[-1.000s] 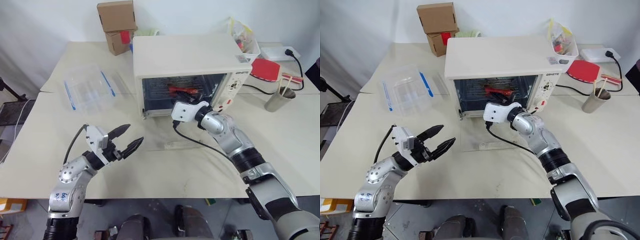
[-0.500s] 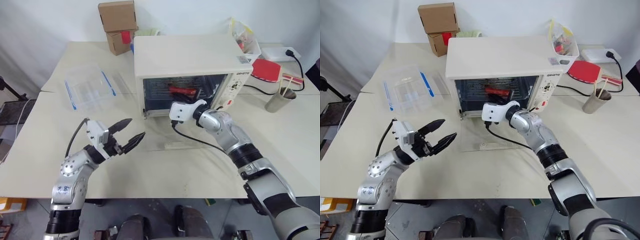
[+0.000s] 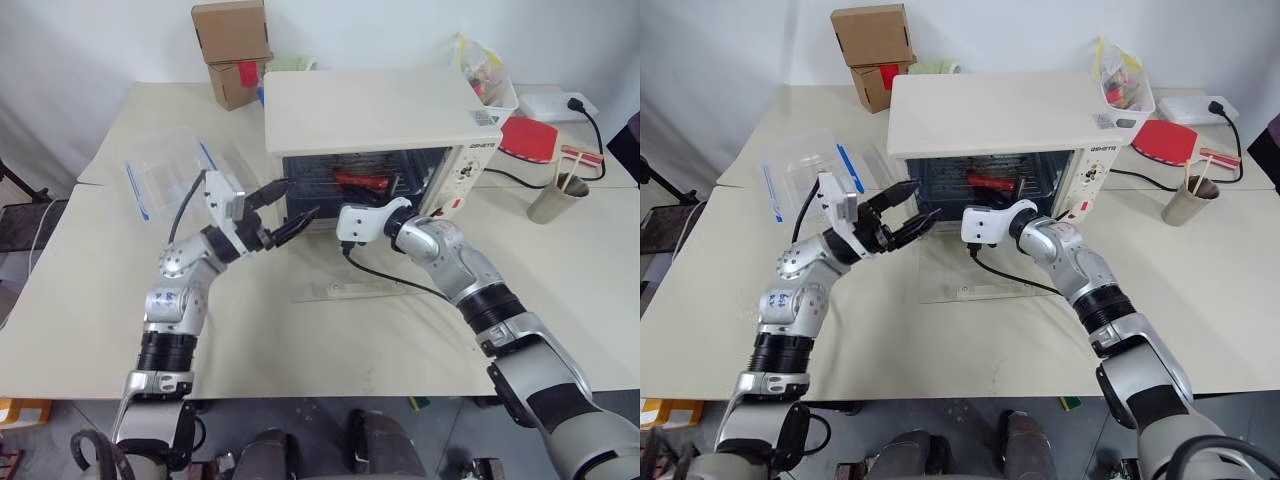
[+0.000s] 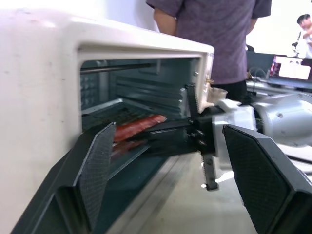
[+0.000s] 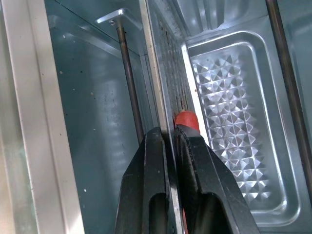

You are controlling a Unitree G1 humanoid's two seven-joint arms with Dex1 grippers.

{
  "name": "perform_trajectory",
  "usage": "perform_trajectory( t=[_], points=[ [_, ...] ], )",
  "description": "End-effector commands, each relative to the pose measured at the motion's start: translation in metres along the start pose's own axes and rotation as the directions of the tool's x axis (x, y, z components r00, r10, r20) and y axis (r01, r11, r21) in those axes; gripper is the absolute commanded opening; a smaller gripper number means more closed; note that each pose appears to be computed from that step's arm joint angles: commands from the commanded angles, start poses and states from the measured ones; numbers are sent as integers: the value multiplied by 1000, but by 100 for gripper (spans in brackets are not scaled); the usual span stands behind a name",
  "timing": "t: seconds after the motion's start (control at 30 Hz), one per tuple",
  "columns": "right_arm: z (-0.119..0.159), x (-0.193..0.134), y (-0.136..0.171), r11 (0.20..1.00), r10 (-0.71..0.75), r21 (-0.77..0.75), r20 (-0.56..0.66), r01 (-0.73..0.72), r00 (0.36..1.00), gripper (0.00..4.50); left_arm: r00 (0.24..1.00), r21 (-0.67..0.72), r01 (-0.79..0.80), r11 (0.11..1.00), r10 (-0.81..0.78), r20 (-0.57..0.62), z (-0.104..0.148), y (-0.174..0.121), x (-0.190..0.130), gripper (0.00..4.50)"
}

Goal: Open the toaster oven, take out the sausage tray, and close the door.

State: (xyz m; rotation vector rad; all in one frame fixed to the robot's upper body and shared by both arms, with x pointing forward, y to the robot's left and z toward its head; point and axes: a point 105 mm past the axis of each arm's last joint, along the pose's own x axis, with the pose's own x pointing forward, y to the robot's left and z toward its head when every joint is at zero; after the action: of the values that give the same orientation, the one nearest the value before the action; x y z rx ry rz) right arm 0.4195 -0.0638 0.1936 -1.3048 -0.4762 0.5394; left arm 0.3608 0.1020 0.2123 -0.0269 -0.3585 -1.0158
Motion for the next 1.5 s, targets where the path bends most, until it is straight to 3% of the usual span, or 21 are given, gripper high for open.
perform_trajectory(
  t=[0.03,0.53,0.67,1.0,1.1,1.33,1.5],
  points=[
    [22,-12,-21,997,-78,21,94,76,992,21,999,26,-26,999,25,25,12,13,-1,374],
    [46,-92,-7,992,-118,51,98,114,988,21,999,-25,-33,999,34,13,6,18,-6,374],
    [52,-107,-3,994,-112,13,106,111,988,21,998,-67,-64,996,65,22,7,16,-16,374],
    [64,-126,20,999,-6,-38,126,11,992,21,992,-216,-81,973,59,-108,-12,-8,-55,374],
    [64,-128,25,999,43,-39,138,-38,990,21,989,-345,-81,935,33,-143,-12,-16,-63,374],
    [65,-137,28,987,141,-95,172,-126,975,21,984,-692,-100,715,-32,-175,-4,-27,-74,374],
    [73,-142,32,975,207,-130,224,-181,952,21,973,-800,-121,587,-90,-214,-11,-39,-69,374]
  ],
)
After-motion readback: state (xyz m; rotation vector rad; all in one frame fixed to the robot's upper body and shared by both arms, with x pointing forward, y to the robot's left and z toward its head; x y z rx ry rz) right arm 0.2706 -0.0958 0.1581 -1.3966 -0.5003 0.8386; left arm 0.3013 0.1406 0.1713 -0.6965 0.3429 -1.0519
